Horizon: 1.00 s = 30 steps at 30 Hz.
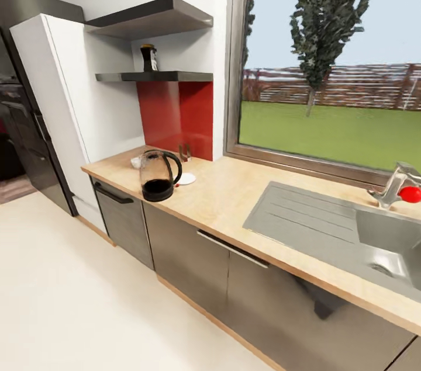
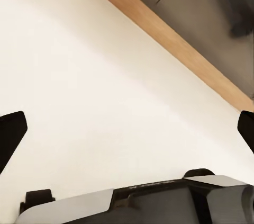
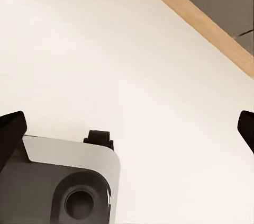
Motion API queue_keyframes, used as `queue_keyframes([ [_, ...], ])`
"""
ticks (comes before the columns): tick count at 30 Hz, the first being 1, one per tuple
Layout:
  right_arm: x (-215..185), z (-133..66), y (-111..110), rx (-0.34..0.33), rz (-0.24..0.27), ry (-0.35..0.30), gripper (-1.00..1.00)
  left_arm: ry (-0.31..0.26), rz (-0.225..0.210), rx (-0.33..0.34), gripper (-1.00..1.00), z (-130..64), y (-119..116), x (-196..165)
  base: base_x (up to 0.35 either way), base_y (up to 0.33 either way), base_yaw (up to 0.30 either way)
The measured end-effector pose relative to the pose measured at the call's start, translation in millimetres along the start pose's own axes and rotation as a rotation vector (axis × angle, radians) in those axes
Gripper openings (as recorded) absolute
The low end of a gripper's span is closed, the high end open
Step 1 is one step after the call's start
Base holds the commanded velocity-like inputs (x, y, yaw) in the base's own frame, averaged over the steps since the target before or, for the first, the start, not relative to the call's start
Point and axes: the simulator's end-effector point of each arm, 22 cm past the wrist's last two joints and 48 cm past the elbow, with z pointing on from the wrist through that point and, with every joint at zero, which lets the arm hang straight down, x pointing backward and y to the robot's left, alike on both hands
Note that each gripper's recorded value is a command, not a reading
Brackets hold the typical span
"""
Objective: Set up a coffee station on the kitchen countertop: keep the coffee maker on the countertop, move the bottle of coffee from the kitchen shelf to the counter next to the coffee maker, place a paper coffee filter on top of the coffee maker, put the saucer next to the coffee maker with the coffee cup on the saucer, and place the electric kettle next to the coffee maker.
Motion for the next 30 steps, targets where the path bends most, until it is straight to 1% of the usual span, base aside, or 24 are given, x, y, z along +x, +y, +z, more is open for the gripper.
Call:
queue_keyframes([
  [18,0.0,0.0,0.1,0.000,0.000,0.000,1.00,0.000,0.000,0.000,1.00,0.0,0.1,-0.1,0.176,0.267,0.261],
  [26,1.0,-0.1,-0.6,-0.001,0.000,0.002,1.00,0.001,0.000,0.001,1.00,0.2,-0.3,0.0,0.227,0.264,0.056],
  [30,8.6,-1.5,-12.2,0.010,-0.008,0.013,1.00,0.001,0.000,0.000,1.00,0.2,0.0,-0.1,0.250,0.259,0.002],
])
